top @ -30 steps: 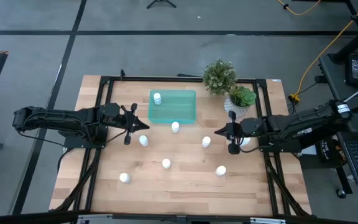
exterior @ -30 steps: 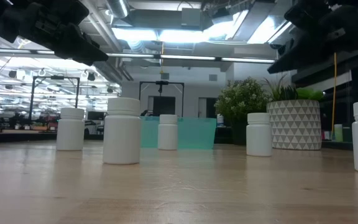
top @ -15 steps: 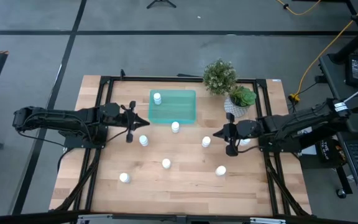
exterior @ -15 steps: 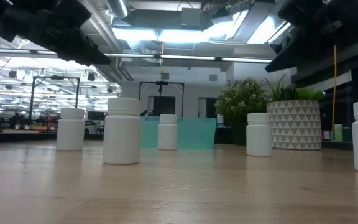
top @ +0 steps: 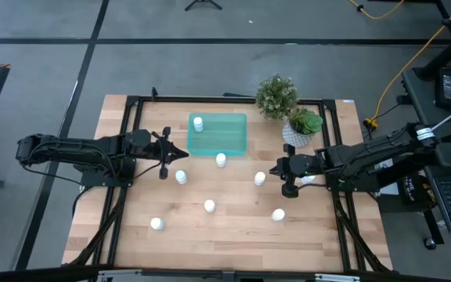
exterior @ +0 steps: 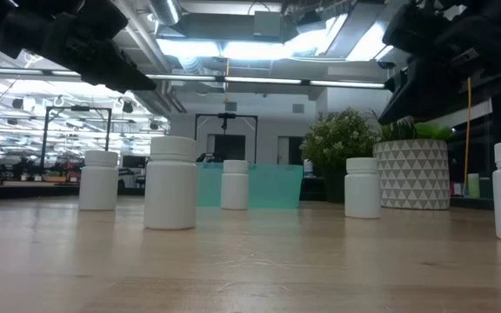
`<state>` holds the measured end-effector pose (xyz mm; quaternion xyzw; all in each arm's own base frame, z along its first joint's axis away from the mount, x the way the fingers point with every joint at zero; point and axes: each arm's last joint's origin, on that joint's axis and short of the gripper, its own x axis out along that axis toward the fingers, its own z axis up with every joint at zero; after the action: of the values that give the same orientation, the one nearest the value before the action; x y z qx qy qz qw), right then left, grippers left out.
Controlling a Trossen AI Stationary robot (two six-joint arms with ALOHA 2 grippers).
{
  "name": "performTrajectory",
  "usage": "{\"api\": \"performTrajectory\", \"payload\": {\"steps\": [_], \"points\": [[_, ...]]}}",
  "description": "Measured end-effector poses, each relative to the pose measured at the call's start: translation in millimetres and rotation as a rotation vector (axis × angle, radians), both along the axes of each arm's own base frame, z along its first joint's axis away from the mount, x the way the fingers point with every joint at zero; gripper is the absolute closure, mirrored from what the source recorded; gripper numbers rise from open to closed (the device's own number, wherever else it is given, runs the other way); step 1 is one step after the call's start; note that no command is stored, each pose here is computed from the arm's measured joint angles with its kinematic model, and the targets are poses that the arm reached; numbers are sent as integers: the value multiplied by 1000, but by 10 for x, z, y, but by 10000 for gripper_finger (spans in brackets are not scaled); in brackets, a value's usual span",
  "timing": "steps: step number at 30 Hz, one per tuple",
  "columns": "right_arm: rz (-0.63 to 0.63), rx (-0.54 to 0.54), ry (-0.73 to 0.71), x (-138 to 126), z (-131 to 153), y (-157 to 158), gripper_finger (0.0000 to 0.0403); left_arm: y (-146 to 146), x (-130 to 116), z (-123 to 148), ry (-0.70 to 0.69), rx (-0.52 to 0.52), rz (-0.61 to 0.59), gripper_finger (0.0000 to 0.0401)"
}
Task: Pick and place pill bottles into a basket
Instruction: Put the white pill bottle into the green bin
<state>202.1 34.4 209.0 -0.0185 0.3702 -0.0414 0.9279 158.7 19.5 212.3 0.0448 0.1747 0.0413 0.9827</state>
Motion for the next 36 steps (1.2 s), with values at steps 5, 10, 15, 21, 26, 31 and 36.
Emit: {"api": "performTrajectory", "payload": {"steps": [5, 10, 15, 21, 26, 31, 36], "points": [[-10, 11, -3, -1, 3, 0, 281, 0, 0, 1, -1, -2, 0, 397], [-10, 12, -7, 1, 6, 0, 206, 0, 2, 5, -6, -8, 3, 393], [-13, 16, -14, 5, 10, 1, 154, 0, 2, 5, -7, -14, 5, 385], [-11, 21, -36, 72, -10, 14, 144, 0, 2, 4, -7, -16, 6, 381], [8, 13, 26, 151, -146, 35, 156, 0, 1, 4, -6, -16, 5, 386], [2, 14, 55, 208, -237, 47, 165, 0, 1, 4, -6, -16, 5, 389], [0, 12, 70, 266, -314, 57, 165, 0, 1, 4, -6, -16, 6, 389]]}}
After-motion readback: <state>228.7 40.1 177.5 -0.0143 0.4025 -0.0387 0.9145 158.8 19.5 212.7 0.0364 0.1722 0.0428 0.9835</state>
